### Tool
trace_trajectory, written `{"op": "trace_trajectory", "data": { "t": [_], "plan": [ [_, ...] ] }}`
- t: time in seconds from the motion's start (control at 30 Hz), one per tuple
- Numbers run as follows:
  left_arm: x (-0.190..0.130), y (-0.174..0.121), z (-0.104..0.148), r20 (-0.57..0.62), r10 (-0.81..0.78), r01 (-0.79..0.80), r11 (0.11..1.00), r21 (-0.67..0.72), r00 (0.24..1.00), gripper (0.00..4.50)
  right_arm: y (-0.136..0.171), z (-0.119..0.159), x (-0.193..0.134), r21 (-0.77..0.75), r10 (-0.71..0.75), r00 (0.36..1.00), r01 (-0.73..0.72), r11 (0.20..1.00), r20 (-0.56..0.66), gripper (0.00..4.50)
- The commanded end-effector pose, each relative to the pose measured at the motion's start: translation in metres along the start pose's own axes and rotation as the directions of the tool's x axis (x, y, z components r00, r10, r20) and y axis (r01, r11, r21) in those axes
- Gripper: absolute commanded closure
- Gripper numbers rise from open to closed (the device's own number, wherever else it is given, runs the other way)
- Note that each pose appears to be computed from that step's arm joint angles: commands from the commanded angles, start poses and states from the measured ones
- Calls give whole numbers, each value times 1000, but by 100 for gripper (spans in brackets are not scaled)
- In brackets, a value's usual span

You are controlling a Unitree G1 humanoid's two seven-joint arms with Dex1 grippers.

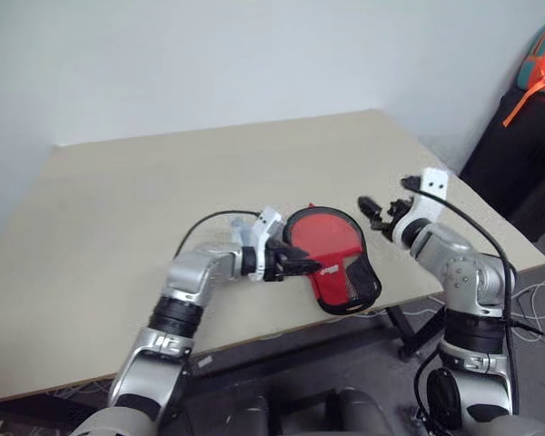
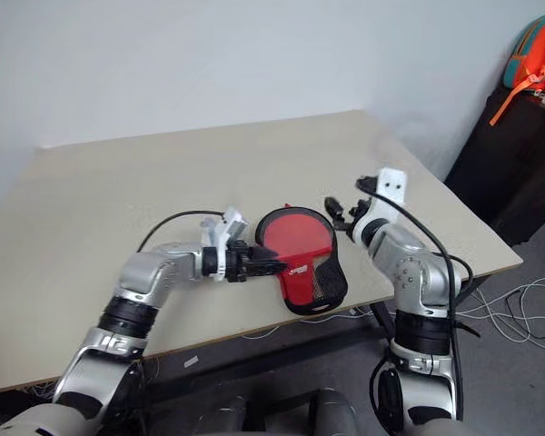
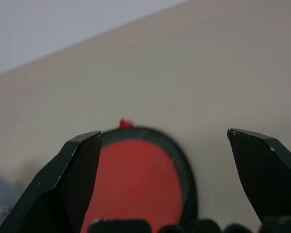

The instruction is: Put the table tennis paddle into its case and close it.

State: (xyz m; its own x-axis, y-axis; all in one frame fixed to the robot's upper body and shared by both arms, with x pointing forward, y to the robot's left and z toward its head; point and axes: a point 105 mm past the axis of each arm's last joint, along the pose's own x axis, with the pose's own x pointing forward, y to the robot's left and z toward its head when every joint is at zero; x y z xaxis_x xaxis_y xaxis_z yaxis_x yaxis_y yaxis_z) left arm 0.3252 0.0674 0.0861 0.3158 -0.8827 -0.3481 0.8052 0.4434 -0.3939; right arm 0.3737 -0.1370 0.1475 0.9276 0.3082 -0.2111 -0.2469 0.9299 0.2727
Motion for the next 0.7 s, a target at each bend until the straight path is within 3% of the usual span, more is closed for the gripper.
{"op": "trace_trajectory", "data": {
  "t": [0.03, 0.2, 0.4, 0.53, 0.7],
  "plan": [
    [-17, -2, -2, 9, 46, -45, 998, -54, 999, 142, 15, 18, -6, -7, 86, 995, -86, 996, 55, 5],
    [-29, 2, -22, -27, 116, -117, 991, -60, 993, 142, 27, 10, -9, -20, 180, 984, -179, 984, 17, 5],
    [-17, -4, -22, -28, 113, -115, 989, -89, 993, 142, 30, 8, -16, -89, 241, 971, -241, 967, -9, 5],
    [-1, -20, -23, -32, 20, -28, 964, -263, 999, 142, 21, 11, -13, -73, 195, 981, -194, 978, 7, 5],
    [10, -20, -28, -34, 26, -39, 898, -439, 999, 142, 16, 9, -13, -63, 157, 988, -156, 986, 13, 5]
  ]
}}
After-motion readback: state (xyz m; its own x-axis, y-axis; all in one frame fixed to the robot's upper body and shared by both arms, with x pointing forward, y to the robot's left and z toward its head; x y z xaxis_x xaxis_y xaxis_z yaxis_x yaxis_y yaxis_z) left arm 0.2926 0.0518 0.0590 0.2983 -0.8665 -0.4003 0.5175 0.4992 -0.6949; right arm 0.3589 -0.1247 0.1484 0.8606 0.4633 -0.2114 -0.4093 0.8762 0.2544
